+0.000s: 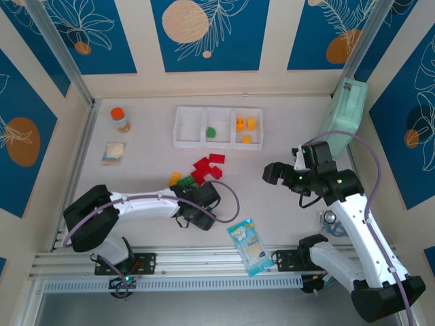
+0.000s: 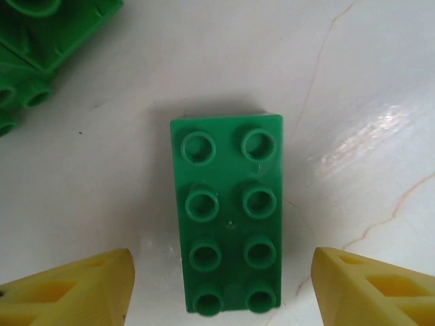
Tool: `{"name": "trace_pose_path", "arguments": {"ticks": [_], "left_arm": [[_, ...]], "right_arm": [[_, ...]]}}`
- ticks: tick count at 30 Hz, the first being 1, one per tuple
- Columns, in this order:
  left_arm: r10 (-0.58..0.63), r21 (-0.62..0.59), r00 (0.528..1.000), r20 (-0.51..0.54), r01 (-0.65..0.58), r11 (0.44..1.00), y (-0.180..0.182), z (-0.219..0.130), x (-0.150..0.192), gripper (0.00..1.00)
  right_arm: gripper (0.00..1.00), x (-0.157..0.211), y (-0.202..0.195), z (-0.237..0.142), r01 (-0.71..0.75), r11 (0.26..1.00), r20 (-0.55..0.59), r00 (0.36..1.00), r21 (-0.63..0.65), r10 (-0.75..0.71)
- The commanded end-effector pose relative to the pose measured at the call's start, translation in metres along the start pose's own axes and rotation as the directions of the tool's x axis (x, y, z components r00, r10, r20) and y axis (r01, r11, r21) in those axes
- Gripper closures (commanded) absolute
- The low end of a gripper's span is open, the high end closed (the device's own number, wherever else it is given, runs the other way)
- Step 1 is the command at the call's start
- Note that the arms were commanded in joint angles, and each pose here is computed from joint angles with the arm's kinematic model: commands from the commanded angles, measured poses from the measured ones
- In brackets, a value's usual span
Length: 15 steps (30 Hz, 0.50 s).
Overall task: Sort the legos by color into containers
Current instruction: Pick up the lego from the middle-left of the table.
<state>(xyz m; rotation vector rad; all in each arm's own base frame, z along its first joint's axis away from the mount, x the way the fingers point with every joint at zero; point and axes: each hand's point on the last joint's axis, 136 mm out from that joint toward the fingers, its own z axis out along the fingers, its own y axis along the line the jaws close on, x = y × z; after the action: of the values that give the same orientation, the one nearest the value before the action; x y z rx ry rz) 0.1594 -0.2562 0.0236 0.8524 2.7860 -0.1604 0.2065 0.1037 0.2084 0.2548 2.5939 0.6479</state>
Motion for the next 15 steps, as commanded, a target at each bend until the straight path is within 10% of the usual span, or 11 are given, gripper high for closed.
{"name": "trace_pose_path", "arguments": {"ticks": [1, 15], "left_arm": [[-0.008, 0.008, 1.000, -0.013, 0.008, 1.000, -0.007, 0.003, -0.007, 0.36], [-0.098, -0.013, 0.981, 0.167, 0.102, 0.995, 0.001, -0.034, -0.040, 0.73]], "right_arm": [[0.01, 0.005, 0.001, 0.001, 0.006, 1.000, -0.010, 1.000, -0.027, -0.007], [0.01, 0.004, -0.010, 0.006, -0.033, 0.999, 0.006, 0.999, -0.041, 0.034]]}}
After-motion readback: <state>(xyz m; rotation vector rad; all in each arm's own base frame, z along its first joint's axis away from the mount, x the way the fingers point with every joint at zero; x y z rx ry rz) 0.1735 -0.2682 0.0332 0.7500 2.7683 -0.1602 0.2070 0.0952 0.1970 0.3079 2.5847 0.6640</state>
